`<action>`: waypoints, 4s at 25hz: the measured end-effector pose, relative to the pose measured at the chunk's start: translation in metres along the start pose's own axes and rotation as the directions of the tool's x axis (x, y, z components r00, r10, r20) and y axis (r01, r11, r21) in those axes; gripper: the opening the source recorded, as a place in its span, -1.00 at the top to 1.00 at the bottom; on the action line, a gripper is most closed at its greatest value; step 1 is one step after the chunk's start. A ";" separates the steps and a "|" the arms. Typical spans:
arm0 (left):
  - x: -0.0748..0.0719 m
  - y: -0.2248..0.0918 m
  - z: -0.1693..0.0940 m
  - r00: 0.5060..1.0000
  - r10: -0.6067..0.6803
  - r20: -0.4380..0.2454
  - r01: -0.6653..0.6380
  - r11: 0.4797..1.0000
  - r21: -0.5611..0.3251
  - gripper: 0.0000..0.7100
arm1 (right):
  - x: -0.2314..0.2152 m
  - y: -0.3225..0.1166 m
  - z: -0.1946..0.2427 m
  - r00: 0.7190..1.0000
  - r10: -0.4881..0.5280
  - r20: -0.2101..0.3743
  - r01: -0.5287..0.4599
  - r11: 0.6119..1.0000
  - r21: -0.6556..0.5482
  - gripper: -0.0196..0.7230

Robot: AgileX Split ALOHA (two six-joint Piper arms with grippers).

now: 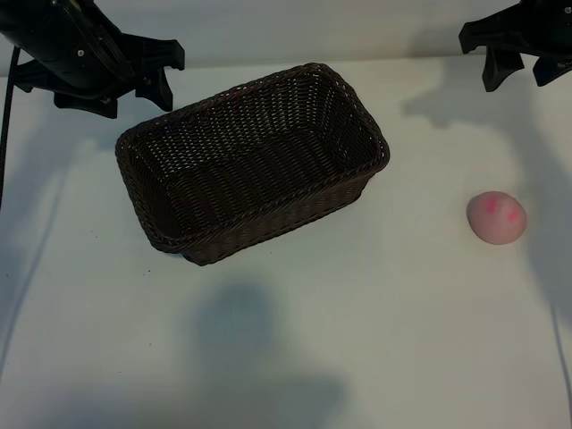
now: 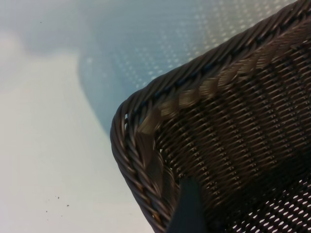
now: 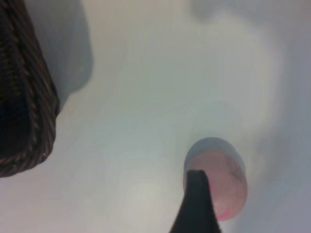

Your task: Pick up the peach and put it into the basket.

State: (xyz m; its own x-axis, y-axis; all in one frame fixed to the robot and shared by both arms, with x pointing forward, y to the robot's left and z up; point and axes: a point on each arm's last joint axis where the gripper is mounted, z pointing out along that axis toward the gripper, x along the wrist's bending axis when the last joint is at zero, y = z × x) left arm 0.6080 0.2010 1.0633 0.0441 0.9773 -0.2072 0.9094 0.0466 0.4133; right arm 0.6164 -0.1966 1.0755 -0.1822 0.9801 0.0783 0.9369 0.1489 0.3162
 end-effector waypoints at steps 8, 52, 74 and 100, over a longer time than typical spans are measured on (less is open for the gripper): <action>0.000 0.000 0.000 1.000 0.000 0.000 0.000 1.000 0.000 -0.63 | 0.000 0.000 0.000 1.000 0.000 0.000 0.000 1.000 0.001 -0.51; 0.034 -0.073 0.048 0.912 -0.398 -0.100 0.397 0.917 -0.027 -0.63 | 0.000 0.000 0.000 1.000 -0.005 0.000 0.005 1.000 0.001 -0.51; 0.034 -0.080 0.109 0.896 -0.439 -0.064 0.443 0.894 0.064 0.72 | 0.000 -0.001 0.000 1.000 -0.006 0.001 0.006 1.000 0.009 -0.51; 0.001 -0.036 0.042 0.982 -0.131 0.137 0.126 0.991 0.046 0.73 | 0.000 -0.004 0.000 1.000 -0.006 0.002 0.006 0.999 0.041 -0.51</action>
State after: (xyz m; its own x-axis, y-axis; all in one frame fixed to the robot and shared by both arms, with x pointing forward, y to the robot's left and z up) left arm 0.5925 0.1916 1.0107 -0.0197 0.9253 -0.3787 0.9258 0.1599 0.3425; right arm 0.6129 -0.1974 1.0744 -0.1873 0.9795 0.0740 0.9473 0.1602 0.2774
